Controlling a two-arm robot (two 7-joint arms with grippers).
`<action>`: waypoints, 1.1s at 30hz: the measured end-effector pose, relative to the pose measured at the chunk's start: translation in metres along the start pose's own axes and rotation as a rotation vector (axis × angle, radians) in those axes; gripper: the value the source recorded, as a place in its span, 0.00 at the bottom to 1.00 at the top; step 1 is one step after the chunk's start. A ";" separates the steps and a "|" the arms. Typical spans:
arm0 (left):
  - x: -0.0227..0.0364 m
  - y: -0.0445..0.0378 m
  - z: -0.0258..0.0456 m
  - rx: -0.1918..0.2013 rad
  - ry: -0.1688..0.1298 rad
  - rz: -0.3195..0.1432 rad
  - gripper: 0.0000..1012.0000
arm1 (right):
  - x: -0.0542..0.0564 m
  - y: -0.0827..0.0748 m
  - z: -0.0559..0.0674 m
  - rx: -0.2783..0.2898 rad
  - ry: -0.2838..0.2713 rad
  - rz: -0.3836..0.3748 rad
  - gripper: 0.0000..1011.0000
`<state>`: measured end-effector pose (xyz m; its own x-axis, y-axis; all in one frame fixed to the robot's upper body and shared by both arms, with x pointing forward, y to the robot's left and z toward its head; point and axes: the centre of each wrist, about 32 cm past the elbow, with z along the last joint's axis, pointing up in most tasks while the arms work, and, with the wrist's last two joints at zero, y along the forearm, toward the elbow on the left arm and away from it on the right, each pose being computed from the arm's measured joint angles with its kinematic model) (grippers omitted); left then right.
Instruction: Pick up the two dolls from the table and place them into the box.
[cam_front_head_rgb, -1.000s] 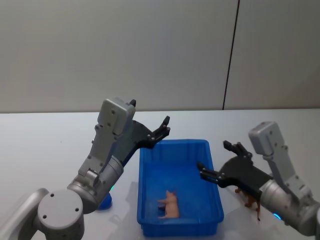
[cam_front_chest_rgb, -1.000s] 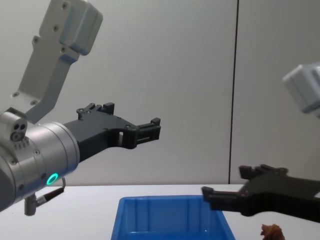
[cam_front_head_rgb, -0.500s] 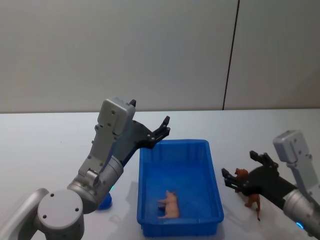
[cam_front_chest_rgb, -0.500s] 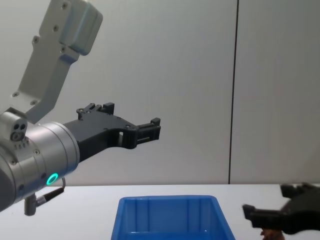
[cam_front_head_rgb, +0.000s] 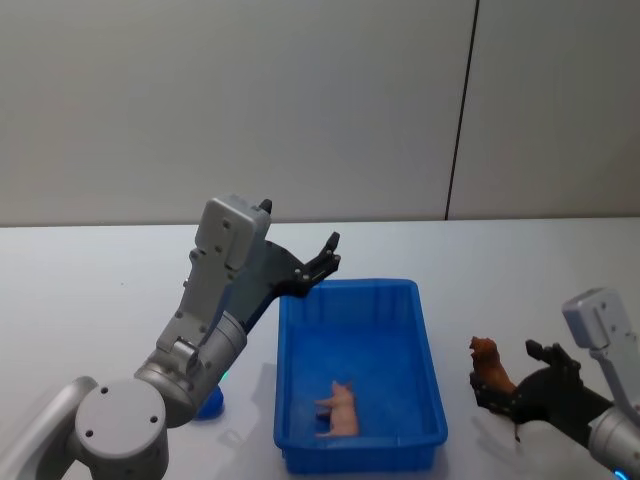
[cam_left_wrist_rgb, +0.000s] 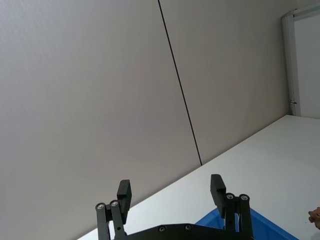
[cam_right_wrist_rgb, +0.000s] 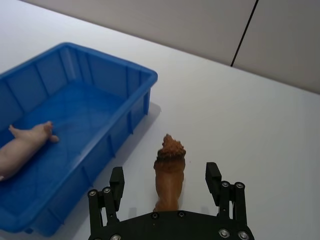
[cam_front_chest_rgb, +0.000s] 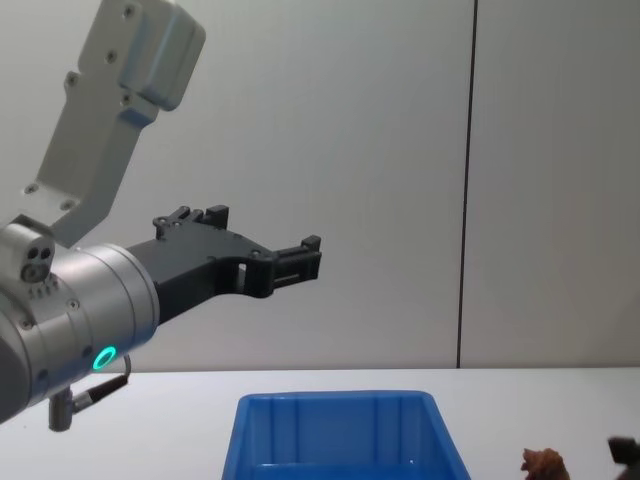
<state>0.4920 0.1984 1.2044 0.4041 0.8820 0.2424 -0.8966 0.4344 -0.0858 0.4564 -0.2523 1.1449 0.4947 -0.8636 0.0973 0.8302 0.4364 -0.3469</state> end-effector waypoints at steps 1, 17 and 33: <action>0.0000 0.0000 0.0000 0.000 0.000 0.000 0.99 | 0.000 0.000 -0.001 -0.007 0.002 -0.001 0.99; 0.0000 0.0000 0.0000 0.000 0.000 0.000 0.99 | -0.001 0.006 -0.017 -0.100 0.024 -0.012 0.85; 0.0000 0.0000 0.0000 0.000 0.000 0.000 0.99 | -0.004 0.008 -0.023 -0.117 0.031 -0.028 0.36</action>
<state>0.4920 0.1984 1.2044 0.4040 0.8820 0.2424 -0.8967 0.4343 -0.0858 0.4556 -0.2510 1.1203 0.4623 -0.8831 0.0805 0.8070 0.3813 -0.4510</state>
